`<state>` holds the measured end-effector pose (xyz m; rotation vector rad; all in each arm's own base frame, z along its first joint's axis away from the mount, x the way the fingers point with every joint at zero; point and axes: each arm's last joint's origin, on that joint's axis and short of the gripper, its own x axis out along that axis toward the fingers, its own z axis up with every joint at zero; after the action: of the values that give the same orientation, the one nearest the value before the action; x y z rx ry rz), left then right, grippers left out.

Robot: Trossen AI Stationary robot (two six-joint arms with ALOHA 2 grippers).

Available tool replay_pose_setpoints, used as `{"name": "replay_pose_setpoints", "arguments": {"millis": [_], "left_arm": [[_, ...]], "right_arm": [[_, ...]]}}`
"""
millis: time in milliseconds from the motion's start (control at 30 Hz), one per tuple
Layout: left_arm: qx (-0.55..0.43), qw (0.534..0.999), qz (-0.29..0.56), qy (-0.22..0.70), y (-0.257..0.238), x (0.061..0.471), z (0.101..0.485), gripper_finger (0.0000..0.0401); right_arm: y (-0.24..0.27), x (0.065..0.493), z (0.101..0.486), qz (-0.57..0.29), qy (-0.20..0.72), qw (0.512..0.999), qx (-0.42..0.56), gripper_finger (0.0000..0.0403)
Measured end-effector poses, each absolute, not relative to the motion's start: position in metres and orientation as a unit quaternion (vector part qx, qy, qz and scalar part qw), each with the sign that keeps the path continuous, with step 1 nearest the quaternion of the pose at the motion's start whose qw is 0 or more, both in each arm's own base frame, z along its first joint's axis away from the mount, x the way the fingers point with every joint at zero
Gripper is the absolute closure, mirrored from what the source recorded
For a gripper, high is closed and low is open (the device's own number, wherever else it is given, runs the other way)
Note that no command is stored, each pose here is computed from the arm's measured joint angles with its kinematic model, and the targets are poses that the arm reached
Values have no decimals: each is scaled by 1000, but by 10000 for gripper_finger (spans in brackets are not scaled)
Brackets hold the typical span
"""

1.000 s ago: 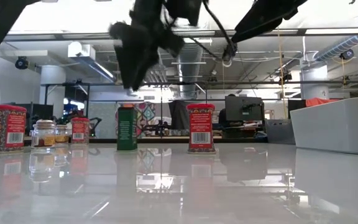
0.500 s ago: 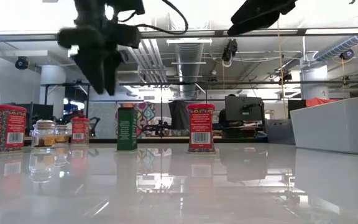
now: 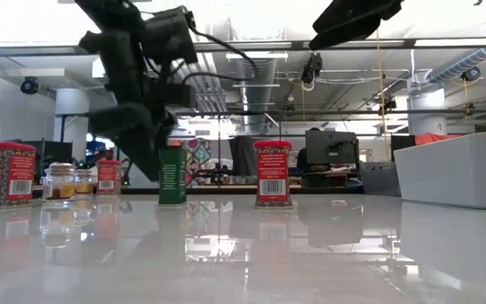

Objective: Sort spices by type
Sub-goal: Put the green seasoning can into the gray bin

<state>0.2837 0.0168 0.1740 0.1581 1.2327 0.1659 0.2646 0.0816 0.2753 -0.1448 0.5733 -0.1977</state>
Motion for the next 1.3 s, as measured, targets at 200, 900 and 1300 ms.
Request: {"name": "replay_pose_setpoints", "arguments": {"millis": [200,900,1300], "left_arm": [[76,810,77,577,17,294,160,167],[77,857,83,503,19,318,152,169],[37,866,124,483,35,290,163,169]], "right_arm": [[81,264,274,-98,285,951,-70,42],[81,265,270,-40,301,951,-60,42],[56,307,262,11,337,938,-77,42]]}}
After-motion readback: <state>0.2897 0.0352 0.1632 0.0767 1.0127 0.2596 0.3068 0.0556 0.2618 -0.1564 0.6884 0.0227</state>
